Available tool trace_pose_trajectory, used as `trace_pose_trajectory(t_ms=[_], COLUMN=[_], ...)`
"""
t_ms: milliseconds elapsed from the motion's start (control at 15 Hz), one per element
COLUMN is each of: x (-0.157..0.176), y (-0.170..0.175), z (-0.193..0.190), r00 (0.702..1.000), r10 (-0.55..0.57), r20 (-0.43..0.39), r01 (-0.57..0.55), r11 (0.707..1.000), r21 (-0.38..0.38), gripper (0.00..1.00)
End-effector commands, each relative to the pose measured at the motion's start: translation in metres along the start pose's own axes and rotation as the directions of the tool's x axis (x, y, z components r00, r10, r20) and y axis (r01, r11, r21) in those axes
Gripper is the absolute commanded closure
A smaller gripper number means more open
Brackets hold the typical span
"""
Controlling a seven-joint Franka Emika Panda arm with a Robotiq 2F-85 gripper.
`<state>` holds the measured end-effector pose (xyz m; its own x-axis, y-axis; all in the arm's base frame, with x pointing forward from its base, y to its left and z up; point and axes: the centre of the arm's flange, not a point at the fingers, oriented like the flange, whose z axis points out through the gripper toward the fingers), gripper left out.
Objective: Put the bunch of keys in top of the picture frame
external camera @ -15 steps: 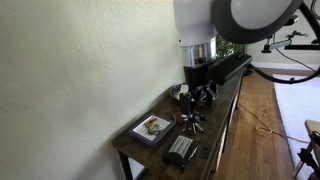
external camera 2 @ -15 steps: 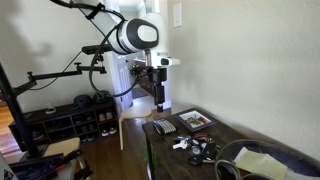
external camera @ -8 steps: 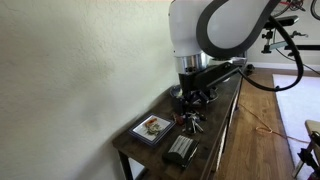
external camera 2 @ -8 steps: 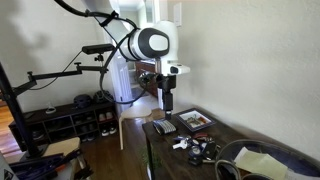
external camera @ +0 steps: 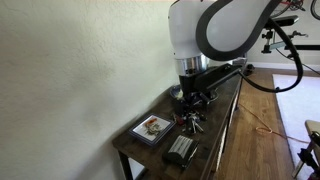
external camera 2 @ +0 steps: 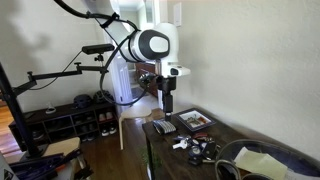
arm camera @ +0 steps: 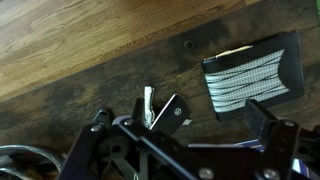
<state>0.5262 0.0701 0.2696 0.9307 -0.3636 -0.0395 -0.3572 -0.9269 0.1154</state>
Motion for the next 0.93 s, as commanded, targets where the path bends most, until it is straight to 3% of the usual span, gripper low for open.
trace_pose_trajectory(t_ms=[0,533,867], x=[0.008,0.016,0.024], y=[0.005,0.013,0.018], z=[0.012,0.048,0.070], r00=[0.999,0.996,0.990], r10=[0.043,0.085,0.134], r20=[0.008,-0.003,-0.034], r01=[-0.043,-0.085,-0.134], r11=[0.999,0.996,0.991], r21=[-0.008,-0.032,-0.007], gripper=[0.00,0.00,0.00])
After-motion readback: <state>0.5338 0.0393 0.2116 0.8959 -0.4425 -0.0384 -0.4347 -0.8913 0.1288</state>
